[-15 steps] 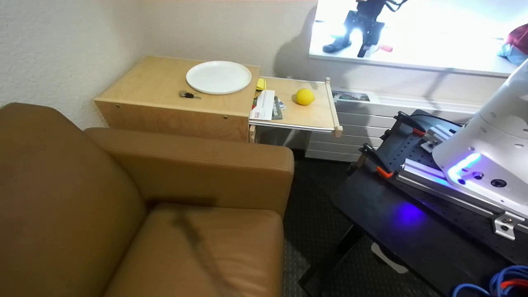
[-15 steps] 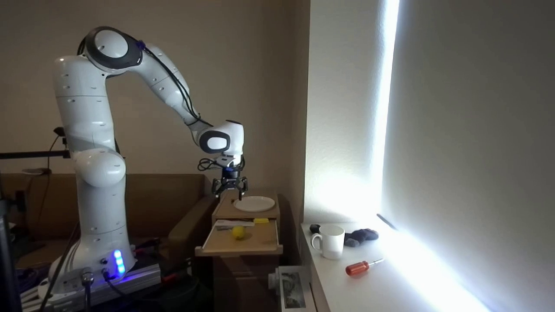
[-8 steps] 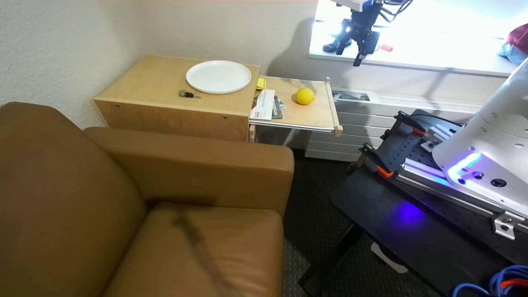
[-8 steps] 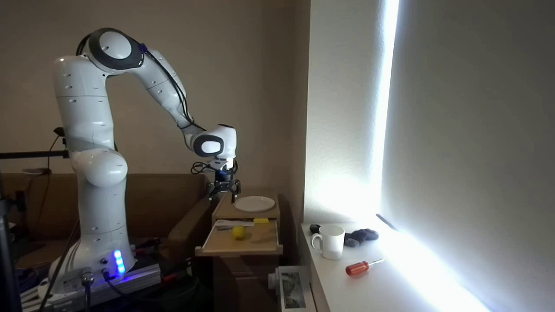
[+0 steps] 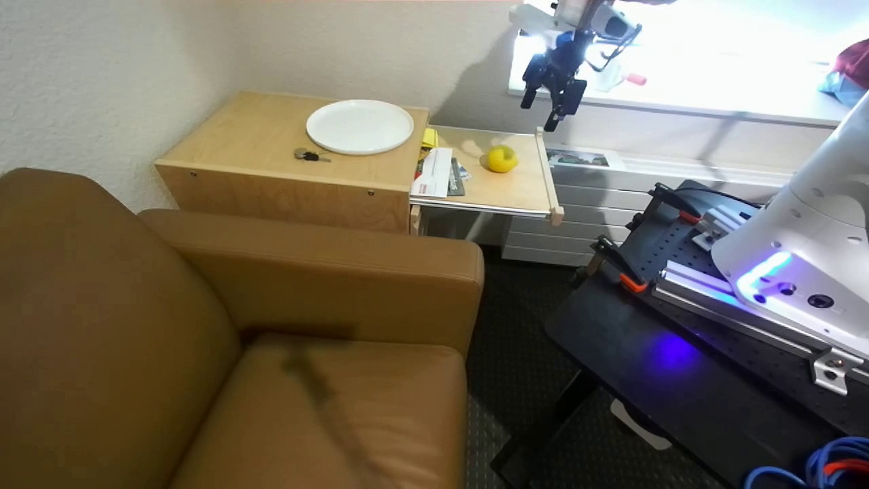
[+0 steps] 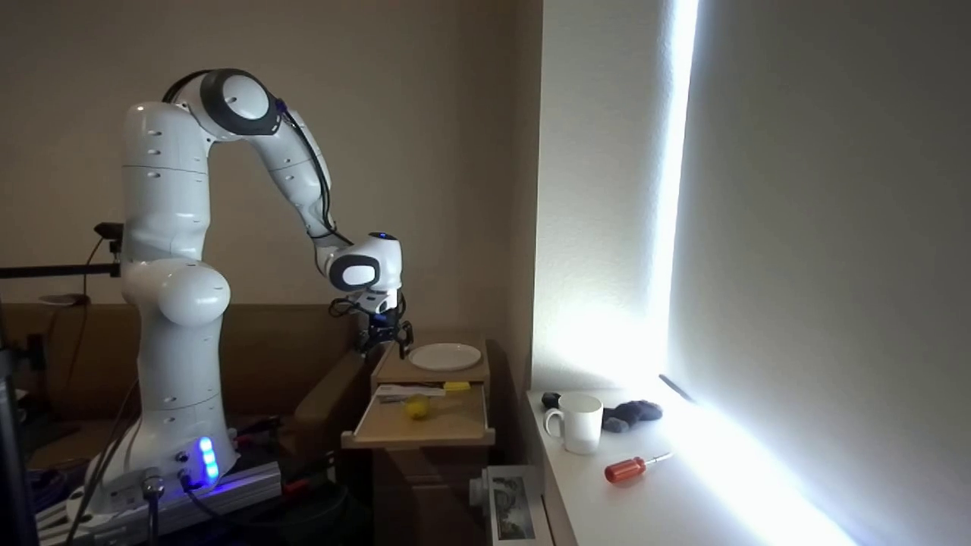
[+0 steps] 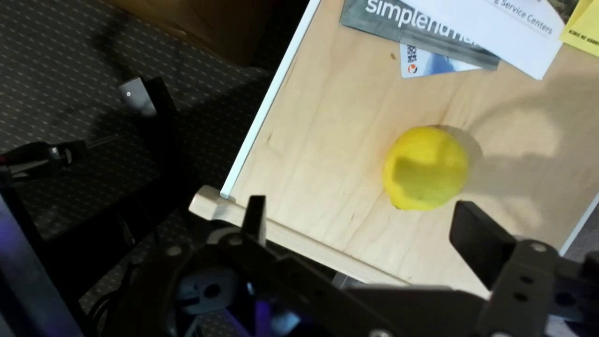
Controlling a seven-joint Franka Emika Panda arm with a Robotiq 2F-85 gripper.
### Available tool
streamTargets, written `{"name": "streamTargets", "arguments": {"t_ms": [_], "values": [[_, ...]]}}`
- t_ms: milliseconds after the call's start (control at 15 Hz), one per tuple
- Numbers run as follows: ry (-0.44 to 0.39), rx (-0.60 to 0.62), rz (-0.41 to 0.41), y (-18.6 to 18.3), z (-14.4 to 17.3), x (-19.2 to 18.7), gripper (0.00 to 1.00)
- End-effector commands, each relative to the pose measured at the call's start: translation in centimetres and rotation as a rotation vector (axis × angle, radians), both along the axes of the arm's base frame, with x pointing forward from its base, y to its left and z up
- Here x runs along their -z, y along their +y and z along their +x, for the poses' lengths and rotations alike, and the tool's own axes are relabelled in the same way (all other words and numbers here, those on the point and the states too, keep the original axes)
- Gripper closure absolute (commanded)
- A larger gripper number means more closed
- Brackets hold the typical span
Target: Put the mug on the window sill, put the lemon on the plate, and then close the top drawer
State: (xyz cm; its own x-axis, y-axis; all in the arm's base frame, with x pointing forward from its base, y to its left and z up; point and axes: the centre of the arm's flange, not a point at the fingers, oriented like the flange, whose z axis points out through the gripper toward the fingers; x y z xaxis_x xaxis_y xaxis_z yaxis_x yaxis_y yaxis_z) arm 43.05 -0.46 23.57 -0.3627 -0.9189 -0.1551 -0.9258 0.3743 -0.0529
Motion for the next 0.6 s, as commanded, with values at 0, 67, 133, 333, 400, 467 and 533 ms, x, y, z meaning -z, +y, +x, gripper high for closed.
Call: {"name": "streamTargets", "arguments": {"t_ms": [0, 67, 133, 333, 400, 467, 533], "values": [[-0.014, 0.066, -0.044, 1.7, 2.1, 3.4, 0.0], [-0.021, 0.088, -0.076, 2.0, 2.4, 4.4, 0.0], [-0.026, 0.113, -0.111, 2.5, 2.7, 5.3, 0.0], [-0.039, 0.193, -0.148, 2.8, 3.0, 6.6, 0.0], [-0.03, 0.149, -0.12, 1.7, 1.7, 6.1, 0.0], [-0.03, 0.168, -0.13, 1.7, 2.0, 6.6, 0.0], [-0.03, 0.175, -0.135, 1.9, 2.2, 6.8, 0.0]]}}
